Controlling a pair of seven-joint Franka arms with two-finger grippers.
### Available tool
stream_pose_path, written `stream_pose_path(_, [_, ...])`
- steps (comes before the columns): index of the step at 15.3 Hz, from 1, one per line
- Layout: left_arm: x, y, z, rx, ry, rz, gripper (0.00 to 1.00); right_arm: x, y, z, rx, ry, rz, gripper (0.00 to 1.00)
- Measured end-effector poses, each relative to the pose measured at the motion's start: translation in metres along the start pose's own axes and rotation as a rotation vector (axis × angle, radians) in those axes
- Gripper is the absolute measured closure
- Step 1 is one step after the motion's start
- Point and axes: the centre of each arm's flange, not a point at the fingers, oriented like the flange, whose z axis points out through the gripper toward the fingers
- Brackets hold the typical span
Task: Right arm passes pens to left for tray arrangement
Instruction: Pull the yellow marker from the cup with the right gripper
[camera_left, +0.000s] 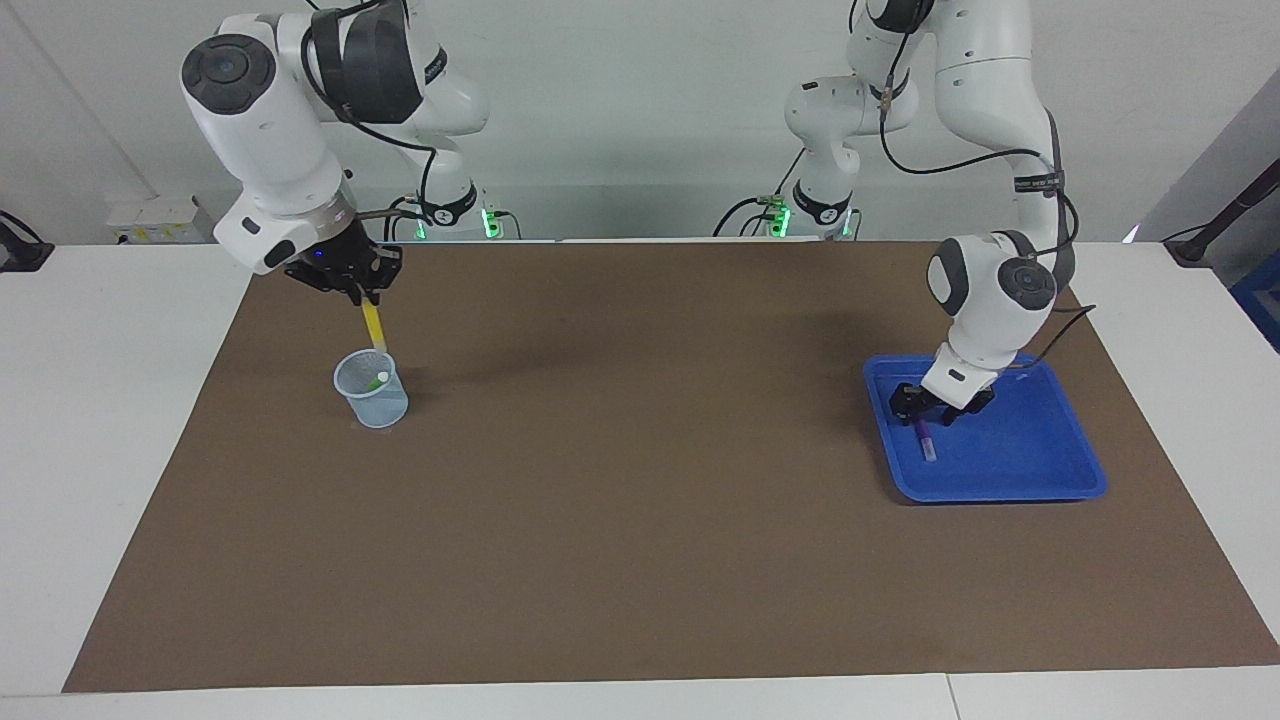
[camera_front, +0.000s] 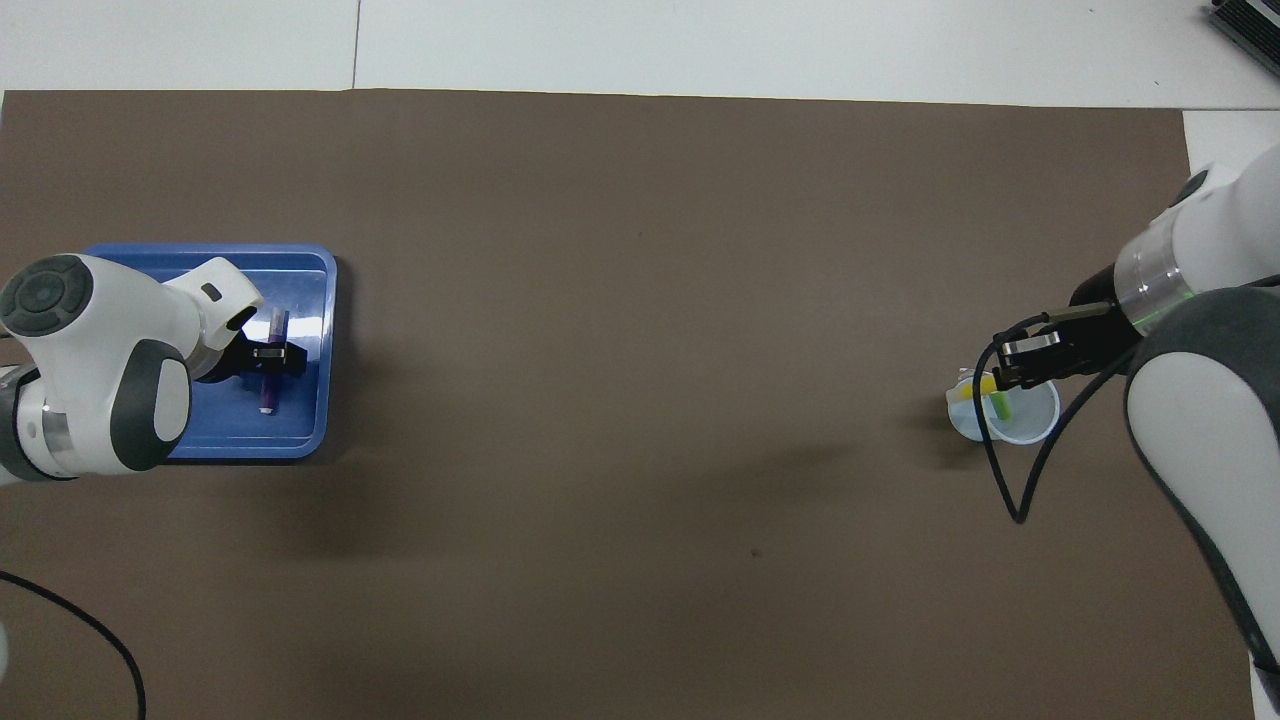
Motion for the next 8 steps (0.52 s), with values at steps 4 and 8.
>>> stream_pose_path(4, [0.014, 0.006, -0.051, -0.077, -0.067, -0.078, 0.16, 0.006, -0.025, -0.004, 0.162, 0.043, 0.078, 0.81])
stream_pose_path(8, [0.018, 0.017, -0.088, -0.185, -0.103, -0.263, 0.00, 0.012, -0.071, 0.003, 0.239, 0.104, 0.096, 0.81])
